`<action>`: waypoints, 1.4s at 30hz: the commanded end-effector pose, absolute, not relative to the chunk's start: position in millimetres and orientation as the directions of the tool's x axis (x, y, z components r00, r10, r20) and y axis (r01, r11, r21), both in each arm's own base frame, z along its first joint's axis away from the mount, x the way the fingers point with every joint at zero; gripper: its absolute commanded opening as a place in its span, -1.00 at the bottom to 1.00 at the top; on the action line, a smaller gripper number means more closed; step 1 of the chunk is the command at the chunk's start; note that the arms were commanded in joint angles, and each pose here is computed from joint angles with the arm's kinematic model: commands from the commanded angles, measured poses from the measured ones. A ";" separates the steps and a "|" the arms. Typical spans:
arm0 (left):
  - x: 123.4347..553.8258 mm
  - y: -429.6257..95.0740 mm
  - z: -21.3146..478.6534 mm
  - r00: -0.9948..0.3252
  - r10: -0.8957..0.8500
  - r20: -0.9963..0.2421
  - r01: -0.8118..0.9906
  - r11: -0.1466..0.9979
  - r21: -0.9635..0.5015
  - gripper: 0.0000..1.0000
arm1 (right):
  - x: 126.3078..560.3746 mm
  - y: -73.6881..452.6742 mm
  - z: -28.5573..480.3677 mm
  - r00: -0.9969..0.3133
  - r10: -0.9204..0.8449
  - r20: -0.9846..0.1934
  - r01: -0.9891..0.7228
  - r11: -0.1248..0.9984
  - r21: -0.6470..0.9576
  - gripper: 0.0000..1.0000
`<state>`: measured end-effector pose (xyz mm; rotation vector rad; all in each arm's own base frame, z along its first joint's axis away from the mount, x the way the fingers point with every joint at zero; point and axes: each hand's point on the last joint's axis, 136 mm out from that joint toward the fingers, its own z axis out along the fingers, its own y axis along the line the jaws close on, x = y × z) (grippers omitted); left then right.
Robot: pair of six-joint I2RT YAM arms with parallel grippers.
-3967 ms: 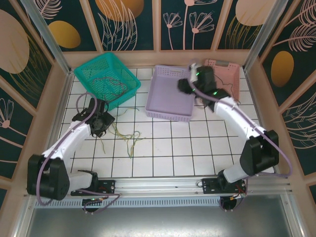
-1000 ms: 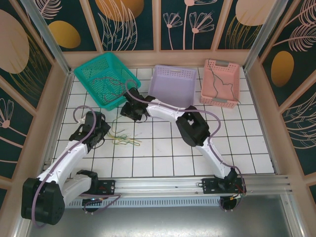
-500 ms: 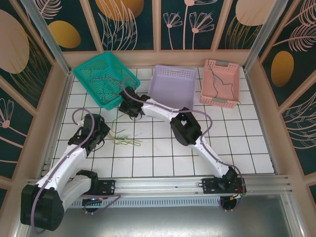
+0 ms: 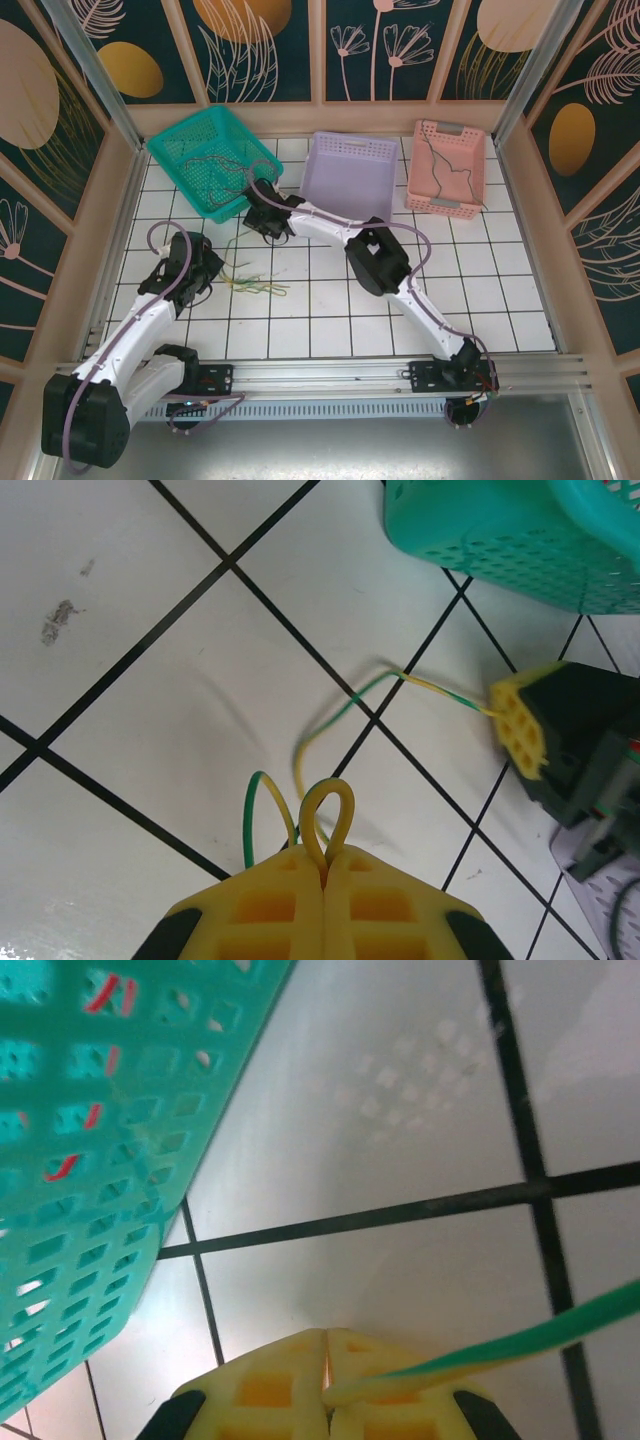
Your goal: Untangle the cables
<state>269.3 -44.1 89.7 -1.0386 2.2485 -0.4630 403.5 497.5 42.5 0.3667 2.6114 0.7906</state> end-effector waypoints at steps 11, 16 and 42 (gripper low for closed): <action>305.9 -62.7 94.0 -0.499 -0.787 -0.364 -0.497 0.603 -0.624 -1.00 | 430.1 421.8 288.8 -0.647 0.421 -0.636 -0.145 0.751 0.645 -1.00; 346.7 -80.6 114.3 -0.521 -0.755 -0.399 -0.396 0.628 -0.670 -0.87 | 429.5 380.4 321.6 -0.619 0.370 -0.692 -0.320 0.686 0.653 -1.00; 351.6 -304.6 320.2 -0.706 -0.298 -0.643 0.527 0.386 -0.757 0.17 | 402.7 260.0 326.5 -0.481 -0.004 -0.877 -0.716 0.579 0.391 -1.00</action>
